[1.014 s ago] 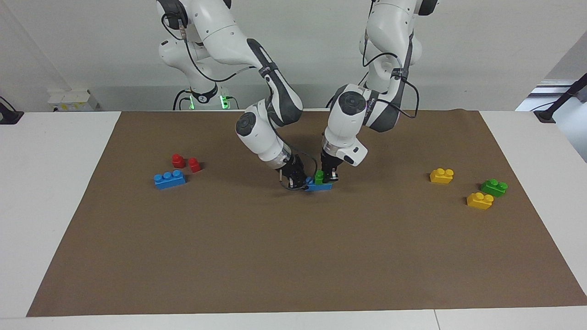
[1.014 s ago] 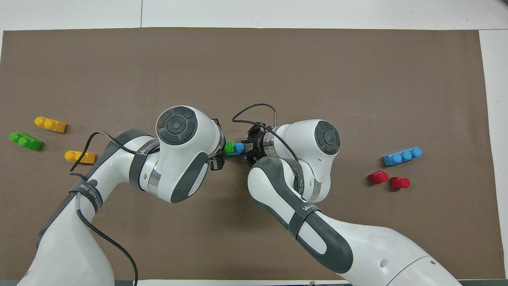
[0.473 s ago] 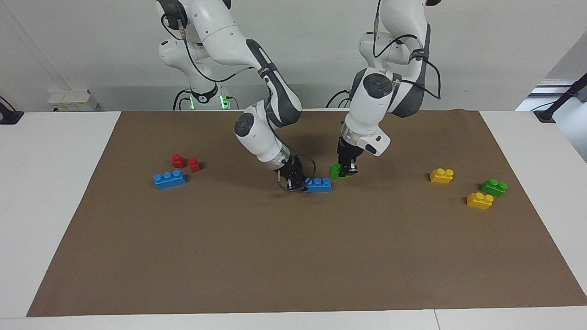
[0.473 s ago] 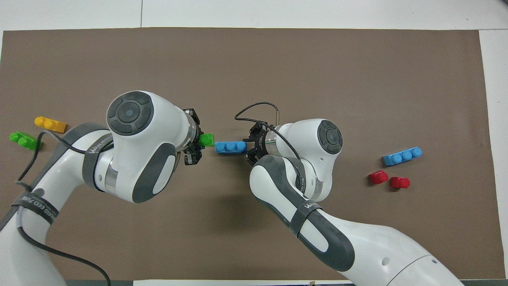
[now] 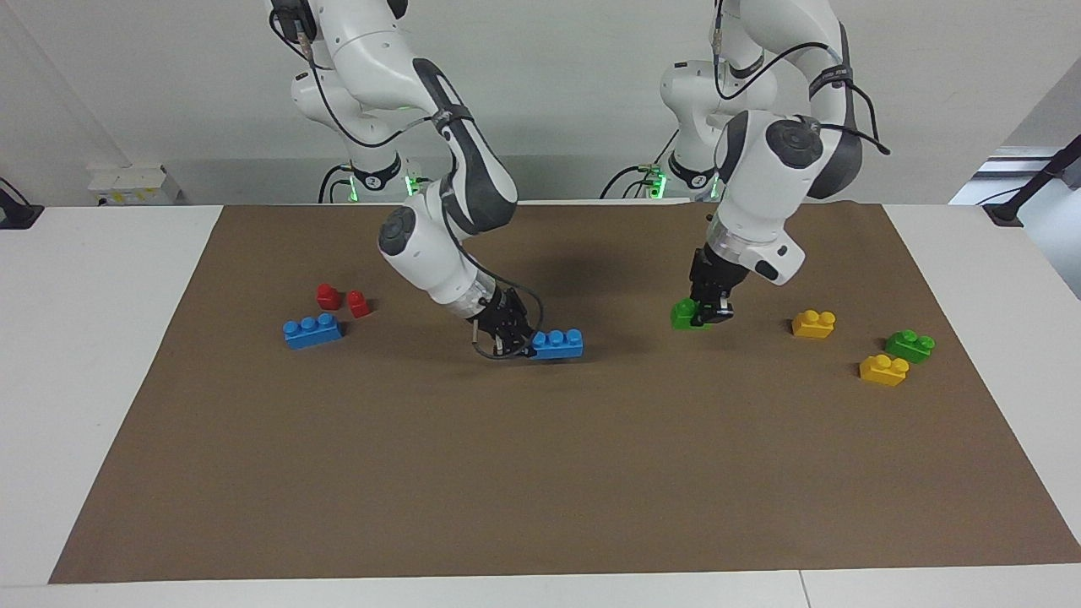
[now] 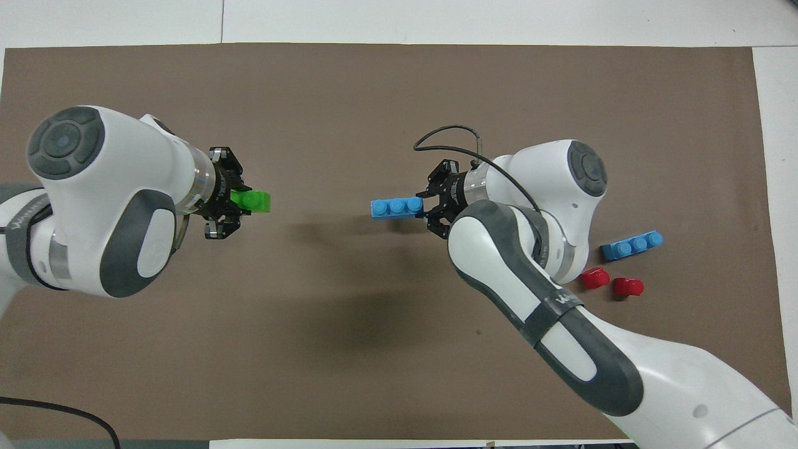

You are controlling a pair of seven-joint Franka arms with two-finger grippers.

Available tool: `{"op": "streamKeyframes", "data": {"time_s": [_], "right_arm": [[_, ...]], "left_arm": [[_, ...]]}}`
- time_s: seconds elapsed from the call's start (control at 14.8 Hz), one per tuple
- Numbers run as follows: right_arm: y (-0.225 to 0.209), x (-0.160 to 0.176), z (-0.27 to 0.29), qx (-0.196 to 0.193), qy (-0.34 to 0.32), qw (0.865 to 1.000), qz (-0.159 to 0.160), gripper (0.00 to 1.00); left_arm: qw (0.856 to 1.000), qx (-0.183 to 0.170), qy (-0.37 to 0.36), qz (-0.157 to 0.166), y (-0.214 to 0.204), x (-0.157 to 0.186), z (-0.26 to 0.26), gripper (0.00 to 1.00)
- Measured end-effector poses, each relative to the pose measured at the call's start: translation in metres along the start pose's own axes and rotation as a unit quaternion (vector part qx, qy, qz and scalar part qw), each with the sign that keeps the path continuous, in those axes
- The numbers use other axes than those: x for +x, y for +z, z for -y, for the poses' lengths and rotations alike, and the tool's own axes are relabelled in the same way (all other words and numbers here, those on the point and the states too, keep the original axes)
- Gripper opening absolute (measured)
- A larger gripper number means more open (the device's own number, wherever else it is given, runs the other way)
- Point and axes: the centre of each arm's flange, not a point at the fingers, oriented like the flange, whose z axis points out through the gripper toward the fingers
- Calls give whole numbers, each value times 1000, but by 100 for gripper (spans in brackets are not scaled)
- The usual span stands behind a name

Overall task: Remove green block with left arm and hold with right
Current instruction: 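Pull green away with the left gripper while the right gripper pulls blue, then carry green with the left gripper while the right gripper carries blue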

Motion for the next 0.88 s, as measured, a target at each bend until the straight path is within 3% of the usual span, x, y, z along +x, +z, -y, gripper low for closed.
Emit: {"op": "streamKeyframes", "data": {"time_s": [0.2,0.54,0.74,0.88], "right_arm": [[-70,46,18,-3,-28,1000,-9,35],[-155,206,26,-40,-75,996,16,35],[-175,285,8,-38,-51,998,27,35],[-173,311,-1,-41,-47,998,32,35]], "left_arm": [[999,-3,48,-3,-4,57,-6,35],[991,-8,136,-7,-8,121,-6,35],[982,-14,187,-11,-4,152,-7,35],[976,-16,218,-13,8,169,-9,35]]}}
